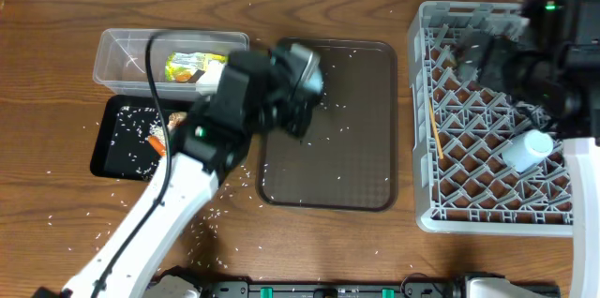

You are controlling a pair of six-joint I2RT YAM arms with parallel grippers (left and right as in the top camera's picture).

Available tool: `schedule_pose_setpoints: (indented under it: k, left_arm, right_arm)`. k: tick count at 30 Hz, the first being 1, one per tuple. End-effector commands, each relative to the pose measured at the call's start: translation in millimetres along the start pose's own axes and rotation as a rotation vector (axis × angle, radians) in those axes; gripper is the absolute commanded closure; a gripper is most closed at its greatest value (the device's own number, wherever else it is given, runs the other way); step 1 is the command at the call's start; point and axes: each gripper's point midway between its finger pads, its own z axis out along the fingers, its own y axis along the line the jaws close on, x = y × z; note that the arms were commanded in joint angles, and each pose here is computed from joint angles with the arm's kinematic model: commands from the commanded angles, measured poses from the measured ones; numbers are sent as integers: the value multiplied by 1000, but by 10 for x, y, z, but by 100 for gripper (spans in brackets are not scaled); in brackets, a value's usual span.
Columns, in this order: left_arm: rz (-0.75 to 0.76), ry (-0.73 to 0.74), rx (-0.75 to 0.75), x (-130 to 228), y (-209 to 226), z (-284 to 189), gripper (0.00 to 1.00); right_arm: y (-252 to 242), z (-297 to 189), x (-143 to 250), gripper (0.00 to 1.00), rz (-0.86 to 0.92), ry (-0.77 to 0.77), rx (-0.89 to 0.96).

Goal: Sort waste into correct bins and load items into the dishwasher rack
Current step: 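Carry the emptied bowl right with the left gripper toward the right gripper, then hand the bowl from the left gripper to the right gripper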

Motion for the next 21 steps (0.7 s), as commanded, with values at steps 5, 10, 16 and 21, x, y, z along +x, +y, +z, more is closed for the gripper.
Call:
schedule_pose_setpoints:
  k: [5, 10, 16, 21]
  left_arm:
    - [-173, -90, 397, -673, -452, 477, 94]
    - [-322, -146, 630, -876, -565, 846, 94]
    - [-393, -175, 821, -821, -836, 1161, 94]
    - [-417, -145, 842, -592, -1068, 1438, 94]
  right_arm:
    - [-551, -504, -81, 1, 179, -111, 114]
    - [-933, -645, -21, 1, 322, -127, 219]
    - [-1075, -642, 20, 1, 385, -110, 249]
    - [-1080, -640, 67, 1, 392, -92, 254]
